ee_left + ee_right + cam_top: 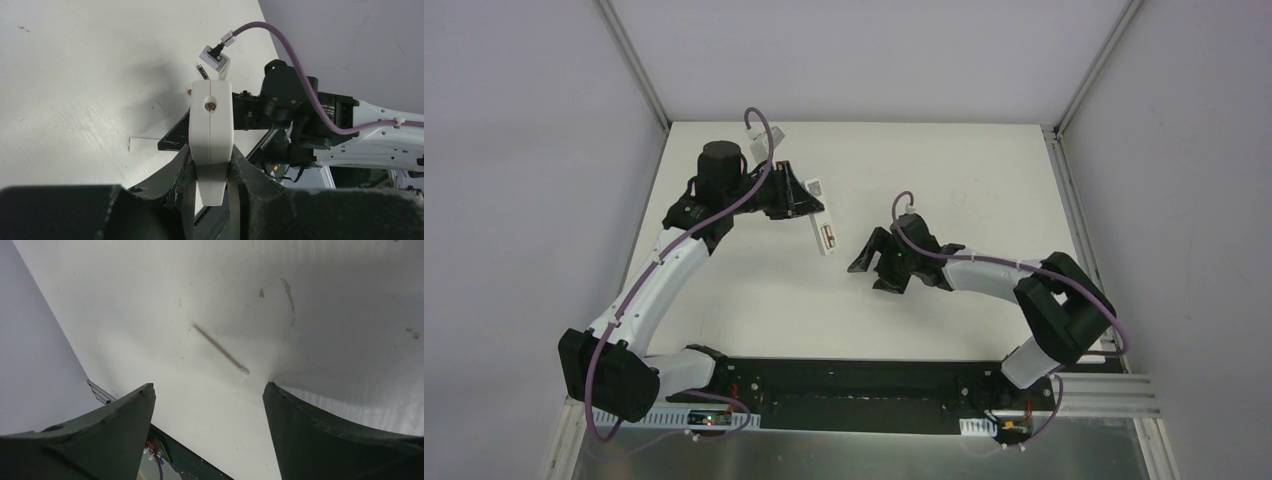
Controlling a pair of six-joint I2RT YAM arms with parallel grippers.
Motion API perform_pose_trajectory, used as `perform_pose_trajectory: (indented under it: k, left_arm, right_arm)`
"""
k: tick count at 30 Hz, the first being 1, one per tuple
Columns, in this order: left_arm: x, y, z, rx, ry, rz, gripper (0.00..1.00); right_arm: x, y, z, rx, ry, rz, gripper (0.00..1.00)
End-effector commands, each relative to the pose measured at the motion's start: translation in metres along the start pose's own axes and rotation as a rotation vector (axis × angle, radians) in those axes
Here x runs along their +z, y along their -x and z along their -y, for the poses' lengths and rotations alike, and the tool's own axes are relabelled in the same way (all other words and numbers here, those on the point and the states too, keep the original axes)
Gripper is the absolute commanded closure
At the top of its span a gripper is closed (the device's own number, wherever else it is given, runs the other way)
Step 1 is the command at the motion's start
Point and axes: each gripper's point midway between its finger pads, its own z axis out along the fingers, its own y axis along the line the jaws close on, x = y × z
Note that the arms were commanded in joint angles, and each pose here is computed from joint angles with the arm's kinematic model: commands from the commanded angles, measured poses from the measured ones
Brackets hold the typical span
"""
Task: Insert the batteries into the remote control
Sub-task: Place the battery cover at the center of the board, then adjust the remote control at the center of the board.
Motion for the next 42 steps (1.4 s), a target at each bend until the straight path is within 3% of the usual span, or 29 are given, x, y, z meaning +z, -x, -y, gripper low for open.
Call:
perform_pose_trajectory:
  k: [1, 4, 9, 16, 19, 27, 29, 32, 35, 37, 42]
  left_arm:
    - [-0.013, 0.021, 0.028, 0.08, -0.086, 0.053, 1.0]
    - [-0.015, 0.02, 0.033, 0.08, -0.106, 0.046, 1.0]
    - [-0.021, 0.017, 0.056, 0.075, -0.2, 0.009, 1.0]
    - [-0.041, 0.014, 0.112, 0.124, -0.367, -0.035, 1.0]
    - [-0.049, 0.014, 0.129, 0.132, -0.407, -0.038, 1.0]
    - [-0.067, 0.015, 0.151, 0.102, -0.461, -0.037, 1.0]
    - [-0.068, 0.016, 0.153, 0.068, -0.458, -0.036, 0.86]
    - [-0.063, 0.013, 0.149, -0.002, -0.424, -0.027, 0.58]
    - [-0.055, 0.008, 0.143, -0.064, -0.387, -0.015, 0.47]
    - [-0.05, 0.009, 0.141, -0.086, -0.369, 0.014, 0.47]
    - [-0.046, 0.014, 0.135, -0.115, -0.339, 0.067, 0.62]
  right_arm:
    - [-0.04, 0.018, -0.04, -0.101, 0.085, 0.091, 0.12]
    - [-0.072, 0.016, -0.071, -0.22, 0.216, 0.095, 0.1]
    - [-0.163, -0.027, -0.162, -0.49, 0.717, -0.013, 0.07]
    - [-0.192, -0.047, -0.212, -0.59, 0.877, -0.075, 0.07]
    - [-0.194, -0.056, -0.225, -0.607, 0.922, -0.118, 0.17]
    - [-0.221, -0.07, -0.233, -0.588, 1.06, -0.165, 0.69]
    - [-0.225, -0.07, -0.234, -0.58, 1.069, -0.158, 0.77]
    - [-0.227, -0.067, -0.239, -0.563, 1.071, -0.153, 0.8]
    - [-0.225, -0.066, -0.242, -0.541, 1.064, -0.161, 0.8]
    - [-0.223, -0.065, -0.242, -0.527, 1.055, -0.166, 0.8]
    - [-0.219, -0.064, -0.24, -0.508, 1.041, -0.159, 0.8]
